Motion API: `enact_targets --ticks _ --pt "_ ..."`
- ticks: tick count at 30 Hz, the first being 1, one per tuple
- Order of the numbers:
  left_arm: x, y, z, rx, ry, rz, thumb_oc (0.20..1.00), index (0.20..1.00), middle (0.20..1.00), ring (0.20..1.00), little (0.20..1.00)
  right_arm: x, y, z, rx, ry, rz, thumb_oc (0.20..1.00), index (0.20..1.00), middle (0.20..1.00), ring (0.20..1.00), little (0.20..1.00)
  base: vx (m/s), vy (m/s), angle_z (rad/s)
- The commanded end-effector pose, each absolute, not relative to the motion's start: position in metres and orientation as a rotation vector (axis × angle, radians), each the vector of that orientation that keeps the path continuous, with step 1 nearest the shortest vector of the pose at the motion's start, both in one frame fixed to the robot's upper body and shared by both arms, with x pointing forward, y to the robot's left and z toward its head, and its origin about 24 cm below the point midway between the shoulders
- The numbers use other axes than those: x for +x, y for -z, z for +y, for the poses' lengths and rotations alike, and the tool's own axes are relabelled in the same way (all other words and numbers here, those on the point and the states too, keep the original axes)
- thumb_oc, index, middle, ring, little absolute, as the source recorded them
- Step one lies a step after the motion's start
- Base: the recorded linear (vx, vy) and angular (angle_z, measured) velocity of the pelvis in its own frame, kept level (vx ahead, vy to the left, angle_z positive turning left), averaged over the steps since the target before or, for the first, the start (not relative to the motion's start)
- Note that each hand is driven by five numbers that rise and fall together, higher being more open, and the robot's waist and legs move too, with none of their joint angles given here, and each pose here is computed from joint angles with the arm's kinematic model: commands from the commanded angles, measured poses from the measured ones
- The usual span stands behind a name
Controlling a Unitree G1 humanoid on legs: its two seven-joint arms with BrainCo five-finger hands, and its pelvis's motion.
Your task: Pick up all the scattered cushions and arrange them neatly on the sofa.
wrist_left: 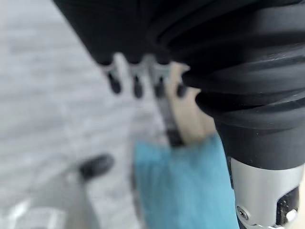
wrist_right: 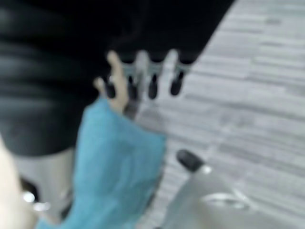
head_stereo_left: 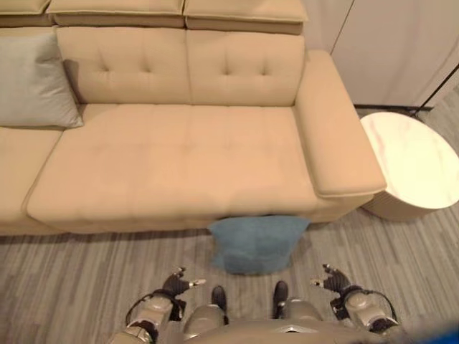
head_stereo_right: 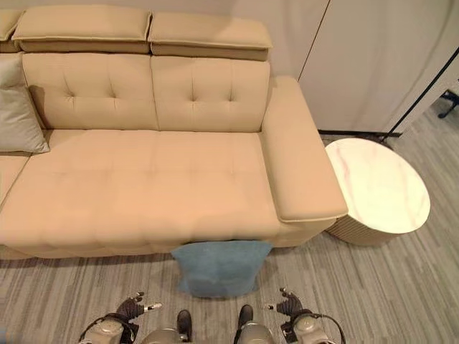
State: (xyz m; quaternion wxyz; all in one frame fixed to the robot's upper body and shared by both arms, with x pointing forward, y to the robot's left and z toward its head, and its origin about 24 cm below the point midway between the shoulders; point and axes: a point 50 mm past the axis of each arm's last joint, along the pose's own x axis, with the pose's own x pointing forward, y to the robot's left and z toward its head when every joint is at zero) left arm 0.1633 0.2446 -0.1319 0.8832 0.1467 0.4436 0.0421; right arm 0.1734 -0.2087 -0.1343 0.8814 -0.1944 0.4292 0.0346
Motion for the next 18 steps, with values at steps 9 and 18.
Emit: enact_targets --ticks 9,18 --pt "0.282 0.028 0.242 0.120 -0.322 0.283 1.000 1.000 1.000 1.000 1.000 0.280 0.034 -0.207 -0.354 0.105 0.298 1.000 1.000 1.000 1.000 1.000 -0.20 0.003 0.07" --pt "0.322 -0.033 0.219 0.055 -0.331 0.010 1.000 1.000 1.000 1.000 1.000 0.315 -0.027 -0.220 -0.379 0.241 0.037 1.000 1.000 1.000 1.000 1.000 -0.07 -0.011 0.02"
